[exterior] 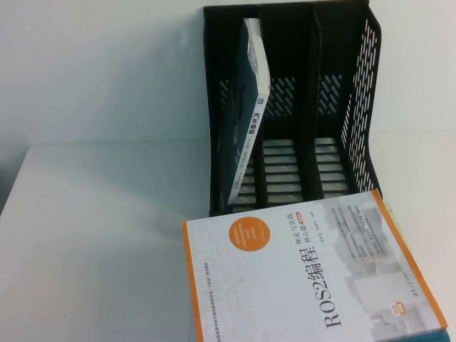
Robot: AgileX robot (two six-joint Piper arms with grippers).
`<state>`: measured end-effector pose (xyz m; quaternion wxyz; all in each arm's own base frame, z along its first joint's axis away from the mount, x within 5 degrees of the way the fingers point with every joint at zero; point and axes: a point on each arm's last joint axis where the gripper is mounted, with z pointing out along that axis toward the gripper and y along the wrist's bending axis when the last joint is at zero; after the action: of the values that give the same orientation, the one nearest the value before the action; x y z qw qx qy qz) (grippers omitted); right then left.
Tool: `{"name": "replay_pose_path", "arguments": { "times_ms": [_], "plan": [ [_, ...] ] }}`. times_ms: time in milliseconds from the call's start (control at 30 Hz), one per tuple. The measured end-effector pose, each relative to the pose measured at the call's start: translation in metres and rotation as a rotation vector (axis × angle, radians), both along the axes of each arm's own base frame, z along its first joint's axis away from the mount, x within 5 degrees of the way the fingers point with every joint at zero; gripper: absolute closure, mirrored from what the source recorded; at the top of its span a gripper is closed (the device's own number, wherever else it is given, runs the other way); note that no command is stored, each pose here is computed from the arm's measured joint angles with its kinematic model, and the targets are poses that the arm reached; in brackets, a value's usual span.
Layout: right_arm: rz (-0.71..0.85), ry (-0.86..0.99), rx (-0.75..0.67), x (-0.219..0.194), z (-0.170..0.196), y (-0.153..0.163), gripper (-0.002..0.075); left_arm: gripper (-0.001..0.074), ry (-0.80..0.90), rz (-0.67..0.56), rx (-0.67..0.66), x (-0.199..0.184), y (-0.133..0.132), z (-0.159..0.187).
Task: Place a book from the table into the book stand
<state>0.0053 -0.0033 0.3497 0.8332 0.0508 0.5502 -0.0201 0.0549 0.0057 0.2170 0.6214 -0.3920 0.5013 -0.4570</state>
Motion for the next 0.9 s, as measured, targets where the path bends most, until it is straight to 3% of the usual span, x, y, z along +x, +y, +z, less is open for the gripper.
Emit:
{"name": "replay_pose_path", "arguments": {
  "times_ms": [200,367,633,800,900],
  "plan": [
    [-0.224,0.275,0.012,0.005,0.039,-0.020,0.0729,0.0739,-0.022,-0.025,0.185,-0.003,-0.005,0.016],
    [-0.299,0.510,0.076,0.033,0.046,-0.029,0.0729,0.0739,-0.012,-0.062,0.368,-0.007,-0.011,0.042],
    [-0.171,0.478,0.259,0.046,0.045,-0.022,0.0729,0.0739,0.293,-0.209,0.746,0.026,-0.023,0.082],
    [-0.155,0.585,0.170,0.062,0.030,-0.020,0.0729,0.0739,0.370,-0.253,0.829,0.049,-0.025,0.101],
    [-0.110,0.718,0.078,0.080,0.018,-0.016,0.0729,0.0739,0.337,-0.243,0.805,0.051,-0.026,0.109]
  ]
}}
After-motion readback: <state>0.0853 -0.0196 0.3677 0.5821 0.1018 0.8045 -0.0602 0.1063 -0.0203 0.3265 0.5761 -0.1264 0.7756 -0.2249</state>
